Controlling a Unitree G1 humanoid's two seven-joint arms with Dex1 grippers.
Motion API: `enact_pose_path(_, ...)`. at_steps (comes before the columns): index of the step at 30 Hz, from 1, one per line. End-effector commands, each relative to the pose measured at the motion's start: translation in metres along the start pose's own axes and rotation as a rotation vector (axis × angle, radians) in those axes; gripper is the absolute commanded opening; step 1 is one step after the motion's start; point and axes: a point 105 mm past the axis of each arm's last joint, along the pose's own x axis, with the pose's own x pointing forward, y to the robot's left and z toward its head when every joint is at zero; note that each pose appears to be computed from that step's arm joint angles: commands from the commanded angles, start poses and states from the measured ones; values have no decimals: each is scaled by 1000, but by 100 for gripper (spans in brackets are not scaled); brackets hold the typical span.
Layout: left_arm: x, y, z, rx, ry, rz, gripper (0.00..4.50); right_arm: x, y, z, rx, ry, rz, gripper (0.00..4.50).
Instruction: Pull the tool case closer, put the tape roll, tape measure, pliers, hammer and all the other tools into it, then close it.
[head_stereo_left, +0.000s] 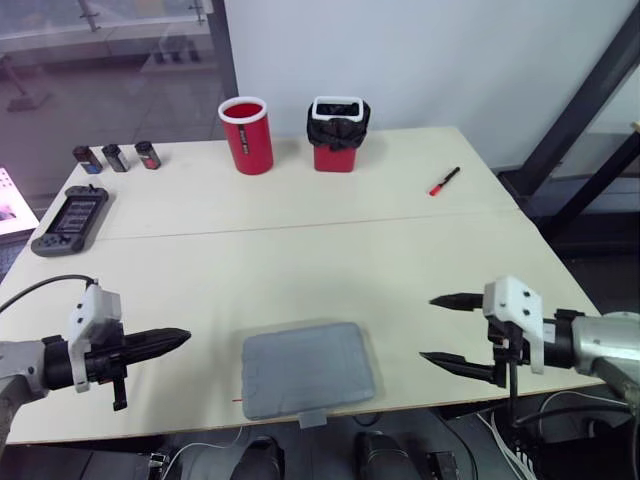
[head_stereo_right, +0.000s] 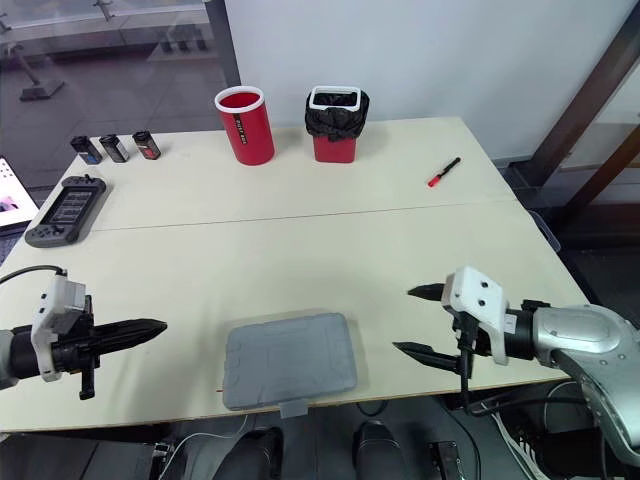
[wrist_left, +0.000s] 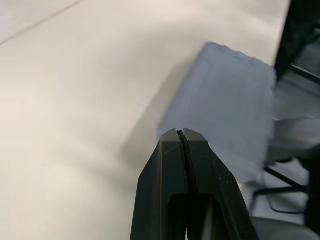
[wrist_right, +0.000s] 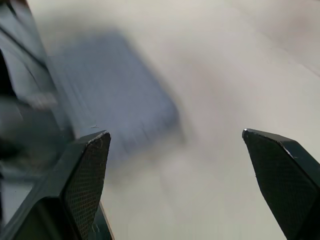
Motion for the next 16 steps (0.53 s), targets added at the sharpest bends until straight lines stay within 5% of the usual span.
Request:
enact_pose_path(1, 0, -3, 4, 21, -5, -1, 0, 0, 0, 6, -62, -29, 6, 445)
enact_pose_path(16, 1, -2, 1, 9, -11, 4, 0, 4, 1, 4, -51, -45, 28, 445)
